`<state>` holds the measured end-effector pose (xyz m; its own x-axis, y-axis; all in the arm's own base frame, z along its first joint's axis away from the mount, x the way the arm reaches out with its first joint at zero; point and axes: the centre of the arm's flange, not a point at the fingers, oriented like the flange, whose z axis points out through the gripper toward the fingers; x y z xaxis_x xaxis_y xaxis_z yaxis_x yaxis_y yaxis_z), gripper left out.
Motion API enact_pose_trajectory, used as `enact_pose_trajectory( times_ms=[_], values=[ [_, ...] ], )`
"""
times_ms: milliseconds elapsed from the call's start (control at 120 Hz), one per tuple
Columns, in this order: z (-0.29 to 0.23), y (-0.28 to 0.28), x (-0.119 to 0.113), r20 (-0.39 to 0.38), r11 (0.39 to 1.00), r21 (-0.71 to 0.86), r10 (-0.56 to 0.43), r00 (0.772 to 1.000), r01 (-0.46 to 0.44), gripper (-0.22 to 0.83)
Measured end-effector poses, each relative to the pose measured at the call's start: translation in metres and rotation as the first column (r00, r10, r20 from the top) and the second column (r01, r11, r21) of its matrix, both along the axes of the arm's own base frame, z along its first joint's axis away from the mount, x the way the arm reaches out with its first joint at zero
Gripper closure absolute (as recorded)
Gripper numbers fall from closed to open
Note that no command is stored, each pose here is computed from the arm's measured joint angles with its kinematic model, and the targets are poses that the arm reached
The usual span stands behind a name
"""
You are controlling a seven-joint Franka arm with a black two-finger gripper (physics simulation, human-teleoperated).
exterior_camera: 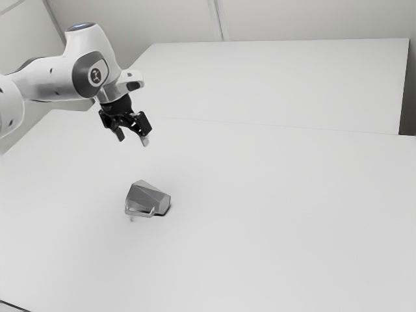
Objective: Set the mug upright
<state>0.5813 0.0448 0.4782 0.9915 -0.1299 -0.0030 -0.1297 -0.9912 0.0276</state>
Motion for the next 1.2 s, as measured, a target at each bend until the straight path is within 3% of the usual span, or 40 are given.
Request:
enact_pose_trajectory(
  times_ms=[133, 233, 425, 608, 842, 1200],
  values=[
    [-0.001, 0.006, -0.007, 0.003, 1.0, -0.005, -0.003, 1.0, 0.003, 0.0],
    [-0.021, 0.04, -0.011, -0.023, 0.997, -0.064, 0.051, 0.998, -0.053, 0.0],
    [-0.074, 0.096, 0.003, -0.114, 0.965, -0.219, 0.12, 0.986, -0.142, 0.0],
    [-0.138, 0.114, 0.002, -0.227, 0.884, -0.411, 0.139, 0.964, -0.224, 0.0],
    [-0.176, 0.109, -0.001, -0.275, 0.759, -0.589, 0.136, 0.952, -0.279, 0.0],
    [-0.185, 0.103, -0.017, -0.327, 0.686, -0.662, 0.098, 0.94, -0.302, 0.0]
  ],
)
